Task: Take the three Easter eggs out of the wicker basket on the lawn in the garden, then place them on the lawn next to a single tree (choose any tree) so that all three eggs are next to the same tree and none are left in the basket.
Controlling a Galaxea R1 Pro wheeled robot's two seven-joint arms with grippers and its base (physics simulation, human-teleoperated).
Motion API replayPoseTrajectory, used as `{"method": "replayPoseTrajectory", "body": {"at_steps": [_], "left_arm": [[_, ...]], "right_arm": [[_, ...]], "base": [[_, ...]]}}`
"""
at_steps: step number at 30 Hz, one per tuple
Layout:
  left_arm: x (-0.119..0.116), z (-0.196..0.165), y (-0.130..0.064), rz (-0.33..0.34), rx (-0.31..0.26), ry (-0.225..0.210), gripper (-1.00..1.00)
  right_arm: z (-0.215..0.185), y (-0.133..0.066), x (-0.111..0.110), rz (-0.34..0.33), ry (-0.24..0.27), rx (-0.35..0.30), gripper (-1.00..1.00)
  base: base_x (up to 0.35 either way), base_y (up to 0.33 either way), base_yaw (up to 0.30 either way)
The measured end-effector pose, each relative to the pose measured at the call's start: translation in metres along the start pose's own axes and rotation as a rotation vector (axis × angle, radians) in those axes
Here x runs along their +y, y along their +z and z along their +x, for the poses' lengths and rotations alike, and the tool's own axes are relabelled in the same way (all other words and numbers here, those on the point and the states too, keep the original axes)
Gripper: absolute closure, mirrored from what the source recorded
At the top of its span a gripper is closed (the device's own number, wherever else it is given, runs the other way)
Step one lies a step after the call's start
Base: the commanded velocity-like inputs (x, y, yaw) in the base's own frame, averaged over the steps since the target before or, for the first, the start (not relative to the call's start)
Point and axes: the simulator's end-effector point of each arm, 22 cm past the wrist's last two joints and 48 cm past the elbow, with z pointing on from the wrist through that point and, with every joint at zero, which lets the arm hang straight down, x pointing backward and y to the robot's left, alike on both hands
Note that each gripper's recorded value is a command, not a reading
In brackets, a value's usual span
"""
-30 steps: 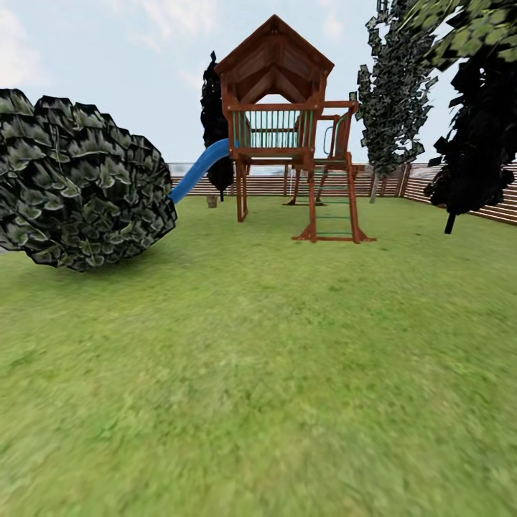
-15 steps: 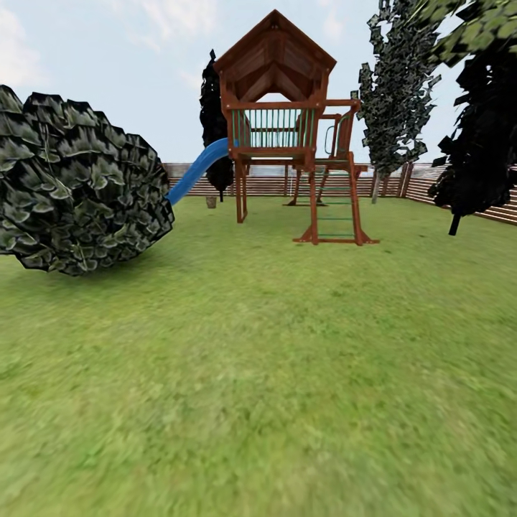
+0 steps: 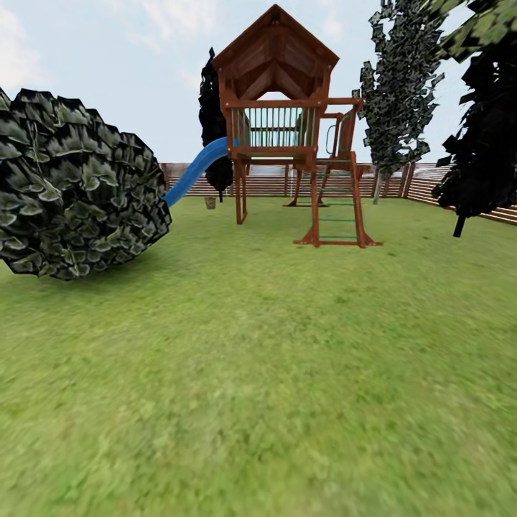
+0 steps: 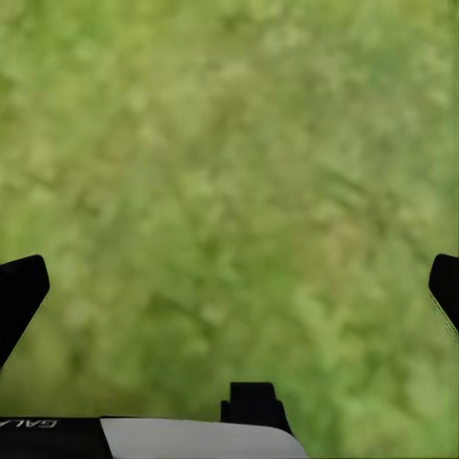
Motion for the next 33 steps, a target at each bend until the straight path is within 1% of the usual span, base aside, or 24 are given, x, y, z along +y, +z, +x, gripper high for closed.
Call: {"method": "replayPoseTrajectory", "body": {"at_steps": [33], "left_arm": [[-0.0002,-0.0001,0.0000,0.000,0.000,0.000,-1.00]], "right_arm": [[-0.0011,0.0000,-0.0002,0.001,0.000,-0.002,-1.00]], "base": [[0.335,0.000,0.000]]}}
